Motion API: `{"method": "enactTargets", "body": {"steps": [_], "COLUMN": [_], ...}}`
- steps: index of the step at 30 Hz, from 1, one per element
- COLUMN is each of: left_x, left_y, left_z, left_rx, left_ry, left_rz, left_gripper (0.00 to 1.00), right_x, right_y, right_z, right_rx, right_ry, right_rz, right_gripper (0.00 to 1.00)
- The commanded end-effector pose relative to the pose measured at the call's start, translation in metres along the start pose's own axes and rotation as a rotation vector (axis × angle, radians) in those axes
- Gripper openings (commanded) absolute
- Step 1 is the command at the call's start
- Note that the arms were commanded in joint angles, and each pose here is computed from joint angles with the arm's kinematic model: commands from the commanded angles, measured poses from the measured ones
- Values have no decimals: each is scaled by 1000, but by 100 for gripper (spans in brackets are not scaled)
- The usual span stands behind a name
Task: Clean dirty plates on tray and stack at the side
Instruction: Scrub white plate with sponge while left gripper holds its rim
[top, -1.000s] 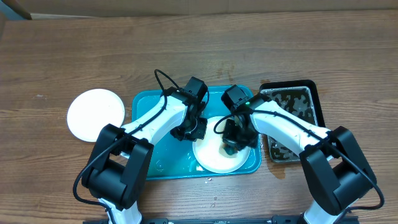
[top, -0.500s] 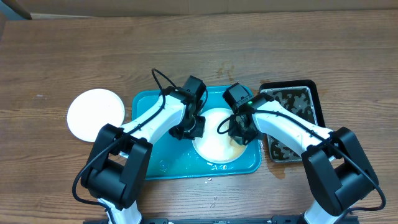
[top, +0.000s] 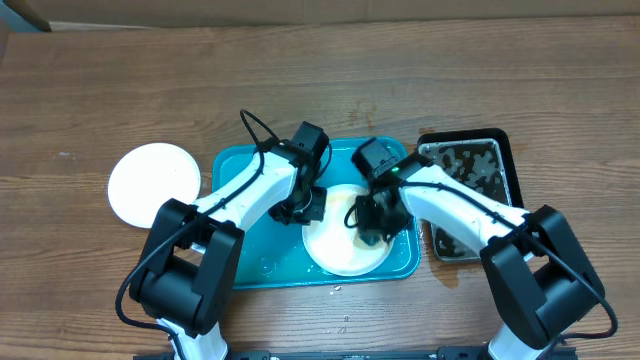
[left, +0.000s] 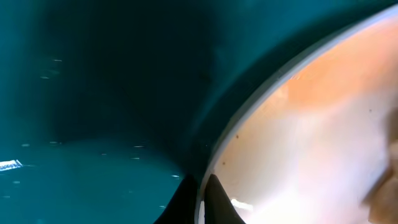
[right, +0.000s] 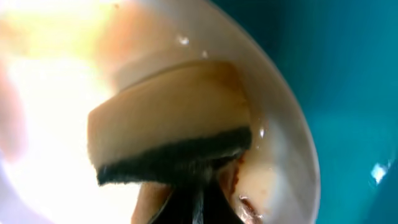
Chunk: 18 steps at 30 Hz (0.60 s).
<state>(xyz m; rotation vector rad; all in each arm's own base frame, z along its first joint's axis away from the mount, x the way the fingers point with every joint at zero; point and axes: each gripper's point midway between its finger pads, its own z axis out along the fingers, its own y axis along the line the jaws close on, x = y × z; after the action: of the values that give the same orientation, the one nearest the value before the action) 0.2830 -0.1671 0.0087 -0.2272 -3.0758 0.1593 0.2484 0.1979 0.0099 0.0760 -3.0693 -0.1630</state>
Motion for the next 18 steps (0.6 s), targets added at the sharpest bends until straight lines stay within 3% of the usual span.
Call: {"method": "enactTargets", "body": {"steps": [1,5,8,13,15,18], "left_x": [2,3,3,3,3,3], "left_y": [3,4,4,4,4,4], "left_z": [5,5,5,5,5,5], "left_rx": [-24,-27,-27,-27,-27,-27], "left_ry": [6,12,12,12,12,12], "left_rz": [15,14,14,14,14,14], "left_gripper": [4,4,4,4,4,4], "right_x": [7,1,-17,-16,-4,15], "right_y": [-61,-101,-91,-4,14,11], "right_z": [7,-5,2,12,11,14], "right_rx": [305,443,327,-120,-190,-116], "right_ry": [-15,-81,-107,8,49,88], "right_rz": [105,333,363,-15,-114,-208], "right_gripper": [4,4,4,4,4,4]}}
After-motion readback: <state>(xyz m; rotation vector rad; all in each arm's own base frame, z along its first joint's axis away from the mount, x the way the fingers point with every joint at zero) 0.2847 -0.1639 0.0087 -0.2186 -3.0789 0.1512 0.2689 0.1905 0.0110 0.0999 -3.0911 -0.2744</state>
